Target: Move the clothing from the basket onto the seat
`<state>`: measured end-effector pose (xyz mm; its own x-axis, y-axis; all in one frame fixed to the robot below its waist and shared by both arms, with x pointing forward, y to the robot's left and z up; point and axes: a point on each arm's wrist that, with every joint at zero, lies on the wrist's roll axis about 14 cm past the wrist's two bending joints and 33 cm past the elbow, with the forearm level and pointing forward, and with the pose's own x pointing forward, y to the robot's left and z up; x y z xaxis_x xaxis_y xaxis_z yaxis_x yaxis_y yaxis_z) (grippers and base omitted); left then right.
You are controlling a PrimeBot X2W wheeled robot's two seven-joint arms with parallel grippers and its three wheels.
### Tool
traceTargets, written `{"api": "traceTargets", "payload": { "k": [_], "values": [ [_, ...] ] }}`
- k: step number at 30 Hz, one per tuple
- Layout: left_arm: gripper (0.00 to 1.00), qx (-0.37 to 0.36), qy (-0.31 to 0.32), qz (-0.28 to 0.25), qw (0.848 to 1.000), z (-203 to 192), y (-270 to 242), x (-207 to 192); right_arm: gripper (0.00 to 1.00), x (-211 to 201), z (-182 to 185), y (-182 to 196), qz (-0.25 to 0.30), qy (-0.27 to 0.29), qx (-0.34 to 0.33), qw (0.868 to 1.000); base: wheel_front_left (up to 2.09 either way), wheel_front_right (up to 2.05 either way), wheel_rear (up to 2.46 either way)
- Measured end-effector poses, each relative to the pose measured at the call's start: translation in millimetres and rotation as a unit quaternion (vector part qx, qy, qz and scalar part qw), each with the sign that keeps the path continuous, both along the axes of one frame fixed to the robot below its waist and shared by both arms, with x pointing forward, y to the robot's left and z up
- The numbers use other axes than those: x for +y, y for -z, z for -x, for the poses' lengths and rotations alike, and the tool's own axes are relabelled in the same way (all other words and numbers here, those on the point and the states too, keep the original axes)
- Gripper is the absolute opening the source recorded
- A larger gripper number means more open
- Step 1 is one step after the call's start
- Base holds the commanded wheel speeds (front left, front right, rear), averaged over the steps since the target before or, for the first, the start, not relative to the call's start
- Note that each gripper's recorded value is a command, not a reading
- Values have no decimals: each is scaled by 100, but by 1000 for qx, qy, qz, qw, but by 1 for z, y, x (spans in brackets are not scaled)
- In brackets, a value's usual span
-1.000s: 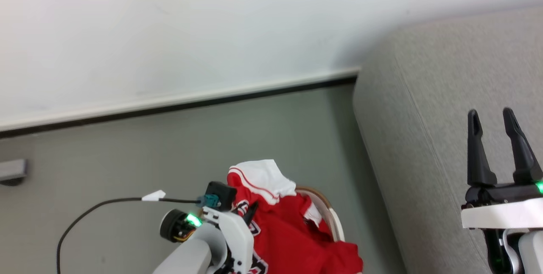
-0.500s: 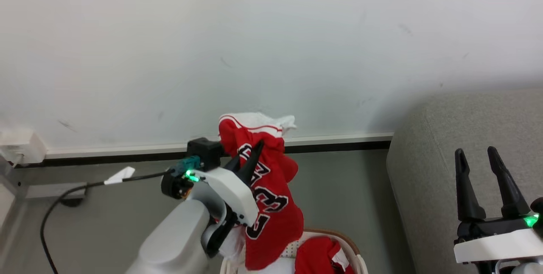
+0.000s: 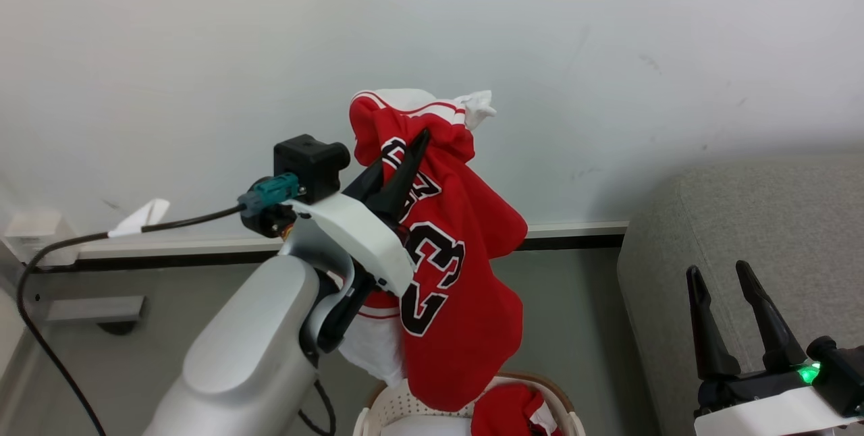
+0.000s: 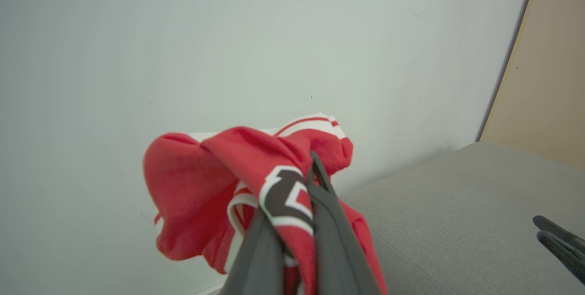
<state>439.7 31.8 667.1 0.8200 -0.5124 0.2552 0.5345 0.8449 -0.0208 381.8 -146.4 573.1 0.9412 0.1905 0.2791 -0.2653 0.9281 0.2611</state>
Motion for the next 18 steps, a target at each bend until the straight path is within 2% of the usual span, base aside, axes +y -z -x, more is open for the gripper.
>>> {"api": "traceTargets", "payload": {
  "k": [10,18],
  "values": [
    [0,6,6,4,1000,7,1,-2,100,13,2,6,3,-24,9,1000,0,0,0],
    [0,7,8,2,1000,10,3,-1,100,61,6,10,29,-110,15,993,0,0,0]
  ]
}}
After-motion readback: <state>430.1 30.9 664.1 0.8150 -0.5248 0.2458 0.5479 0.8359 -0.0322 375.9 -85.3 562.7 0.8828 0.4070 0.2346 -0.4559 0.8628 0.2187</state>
